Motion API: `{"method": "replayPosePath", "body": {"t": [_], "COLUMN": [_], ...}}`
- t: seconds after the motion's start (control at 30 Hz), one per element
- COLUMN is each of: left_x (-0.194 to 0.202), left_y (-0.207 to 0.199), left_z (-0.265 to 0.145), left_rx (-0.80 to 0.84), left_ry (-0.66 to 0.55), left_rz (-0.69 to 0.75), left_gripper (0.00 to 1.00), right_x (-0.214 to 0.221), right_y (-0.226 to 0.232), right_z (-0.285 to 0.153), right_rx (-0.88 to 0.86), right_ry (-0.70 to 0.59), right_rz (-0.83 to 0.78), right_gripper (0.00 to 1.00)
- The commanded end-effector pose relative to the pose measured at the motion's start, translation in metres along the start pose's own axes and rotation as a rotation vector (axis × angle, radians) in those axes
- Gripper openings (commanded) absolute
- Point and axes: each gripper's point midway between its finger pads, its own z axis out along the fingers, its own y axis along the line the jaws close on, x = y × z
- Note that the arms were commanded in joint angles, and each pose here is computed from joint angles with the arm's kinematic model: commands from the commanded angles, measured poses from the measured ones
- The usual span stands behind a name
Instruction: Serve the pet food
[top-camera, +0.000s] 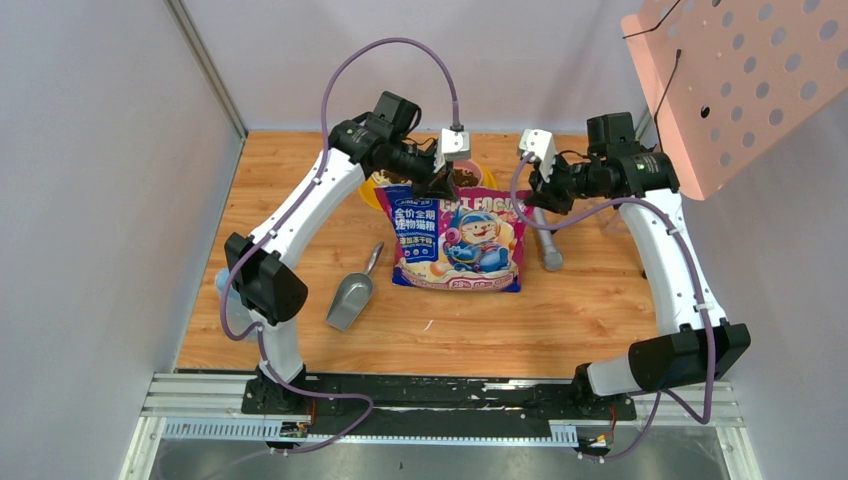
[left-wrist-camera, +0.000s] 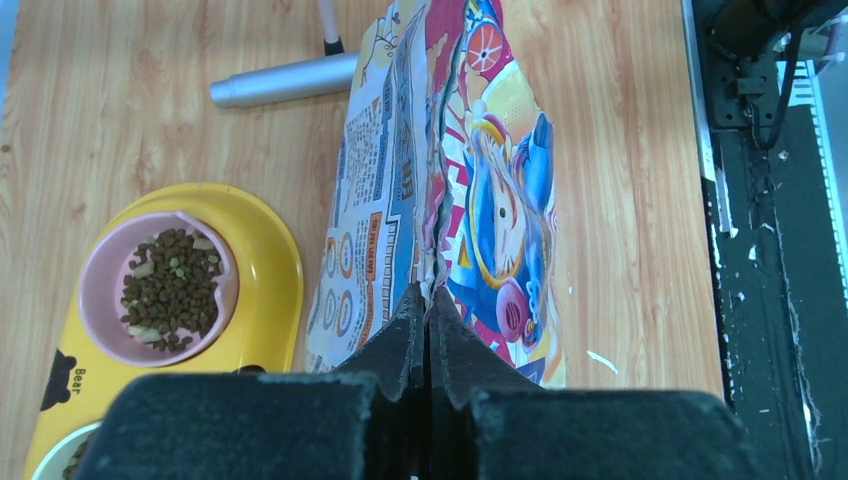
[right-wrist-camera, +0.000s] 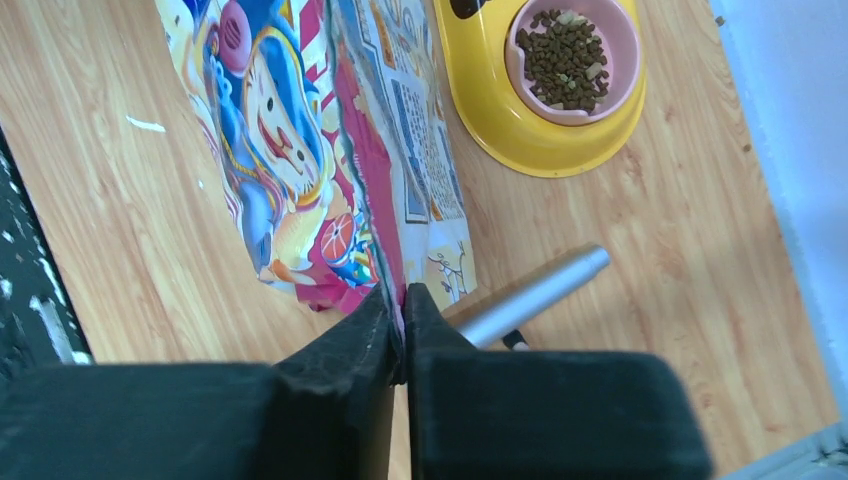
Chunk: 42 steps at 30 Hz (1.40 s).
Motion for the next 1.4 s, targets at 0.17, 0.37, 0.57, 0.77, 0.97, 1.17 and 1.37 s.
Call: {"method": "replayPosePath", "body": {"t": [0.17,0.37,0.57,0.77,0.97,1.17,1.37], "left_x": [-0.021,-0.022,-0.043,-0.092,-0.072,-0.03,-0.005], "left_y": [0.007,0.008,0.013,0.042,0.069,0.052,0.034], "left_z": [-0.03,-0.029,-0.04,-0.115,-0.237,-0.301,-0.288], "left_rx": [-0.071,-0.074,-0.141,-0.56,-1.138,-1.424,-1.362], "left_ry": [-0.055,-0.057,-0.109,-0.203,-0.226,-0.149,-0.084], "left_rz": [0.055,0.049,0.005,-0.029,-0.237,-0.327,-0.357], "left_gripper": [0.0,0.0,0.34,0.88,1.0,1.0,1.0], "right_x": [-0.007,-0.017,-0.025,-0.075,-0.105,-0.097,-0.075], "right_y": [-0.012,-0.007,-0.012,-0.033,-0.052,-0.091,-0.106], "right_z": [-0.039,-0.038,-0.038,-0.077,-0.121,-0.172,-0.161], "right_rx": [0.072,0.05,0.07,0.267,0.552,0.926,0.993], "right_ry": [0.002,-0.049,-0.085,-0.22,-0.422,-0.53,-0.487], "right_rz": [-0.027,-0.042,0.033,0.136,0.257,0.445,0.581], "right_gripper": [0.32,0.03,0.3,0.94,1.0,1.0,1.0]}}
